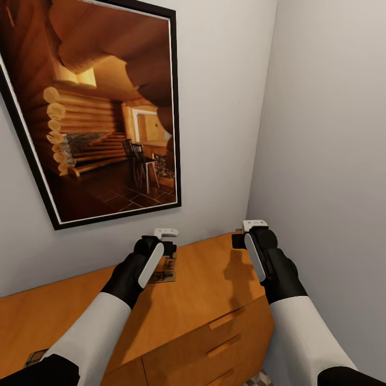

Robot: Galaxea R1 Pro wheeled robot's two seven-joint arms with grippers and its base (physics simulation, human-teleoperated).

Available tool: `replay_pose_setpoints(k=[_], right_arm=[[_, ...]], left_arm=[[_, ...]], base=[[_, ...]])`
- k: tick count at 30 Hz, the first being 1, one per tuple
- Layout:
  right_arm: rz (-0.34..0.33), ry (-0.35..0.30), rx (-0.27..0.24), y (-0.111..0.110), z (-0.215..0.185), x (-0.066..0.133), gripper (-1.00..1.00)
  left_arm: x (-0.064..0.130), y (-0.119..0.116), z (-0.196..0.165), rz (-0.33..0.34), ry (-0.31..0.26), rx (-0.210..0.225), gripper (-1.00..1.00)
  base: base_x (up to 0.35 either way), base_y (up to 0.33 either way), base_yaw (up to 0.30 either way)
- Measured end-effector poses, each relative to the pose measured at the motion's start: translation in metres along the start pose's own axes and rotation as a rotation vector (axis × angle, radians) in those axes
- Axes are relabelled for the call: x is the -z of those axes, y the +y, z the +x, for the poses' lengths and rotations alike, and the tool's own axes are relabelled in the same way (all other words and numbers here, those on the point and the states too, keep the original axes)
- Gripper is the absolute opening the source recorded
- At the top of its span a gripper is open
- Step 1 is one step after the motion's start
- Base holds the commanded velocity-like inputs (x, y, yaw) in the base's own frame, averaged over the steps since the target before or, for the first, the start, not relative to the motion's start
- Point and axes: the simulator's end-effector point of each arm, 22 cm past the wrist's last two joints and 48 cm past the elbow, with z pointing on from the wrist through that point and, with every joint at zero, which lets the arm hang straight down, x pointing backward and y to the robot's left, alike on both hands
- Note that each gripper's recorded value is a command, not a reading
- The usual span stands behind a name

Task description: Take the four mousetraps from the cabinet in the bathroom and place them on the bathroom floor. Make sure all four end up on the same floor surface, and ensure that at least two of them are either under or directly next to the same bathroom sink.

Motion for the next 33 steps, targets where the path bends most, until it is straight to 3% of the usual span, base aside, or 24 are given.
replay_pose_setpoints(k=[14, 25, 33], right_arm=[[0.002, 0.000, 0.000, -0.0011, 0.0003, -0.0002, -1.00], [0.002, 0.000, 0.000, -0.0012, 0.0000, 0.0000, -1.00], [0.002, 0.000, 0.000, -0.0012, -0.0002, -0.0001, -1.00]], left_arm=[[0.0028, 0.0000, -0.0055, 0.000, -0.015, 0.000, 1.00], [0.0022, -0.0016, -0.0037, 0.007, -0.010, 0.002, 1.00], [0.0014, 0.0007, -0.0037, 0.000, -0.012, 0.002, 1.00]], base=[[0.000, -0.009, 0.000], [0.047, -0.219, 0.000], [0.020, -0.057, 0.000]])
